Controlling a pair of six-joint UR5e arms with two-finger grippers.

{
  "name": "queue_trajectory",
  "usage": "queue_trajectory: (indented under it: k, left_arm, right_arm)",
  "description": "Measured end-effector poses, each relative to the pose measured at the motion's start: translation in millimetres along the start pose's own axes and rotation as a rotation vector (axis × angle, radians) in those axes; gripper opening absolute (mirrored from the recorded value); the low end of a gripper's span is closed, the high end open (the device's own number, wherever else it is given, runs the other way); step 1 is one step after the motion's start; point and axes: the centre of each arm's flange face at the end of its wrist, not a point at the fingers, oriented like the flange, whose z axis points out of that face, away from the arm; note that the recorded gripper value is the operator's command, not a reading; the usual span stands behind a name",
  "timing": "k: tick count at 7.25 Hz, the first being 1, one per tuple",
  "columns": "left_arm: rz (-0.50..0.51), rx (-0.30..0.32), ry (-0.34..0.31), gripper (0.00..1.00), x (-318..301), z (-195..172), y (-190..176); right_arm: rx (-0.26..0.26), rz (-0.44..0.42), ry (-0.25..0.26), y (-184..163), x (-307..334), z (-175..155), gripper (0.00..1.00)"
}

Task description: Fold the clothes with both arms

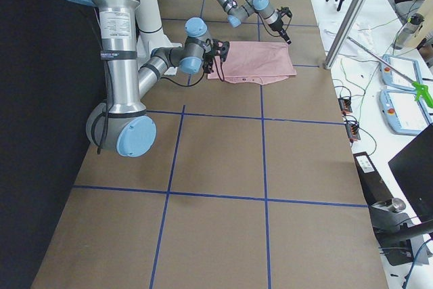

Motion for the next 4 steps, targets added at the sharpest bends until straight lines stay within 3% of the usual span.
queue_trajectory:
  k: [2,4]
  left_arm:
    - [-0.076,-0.119,0.053,1.0,-4,-26,3]
    - [-0.17,-0.25,0.036,1.0,-40,-76,21]
  right_arm:
    - [0.016,0.003,0.011,-5,3,1,1.0]
    - [0.031,0.006,0.023,-11,7,3,1.0]
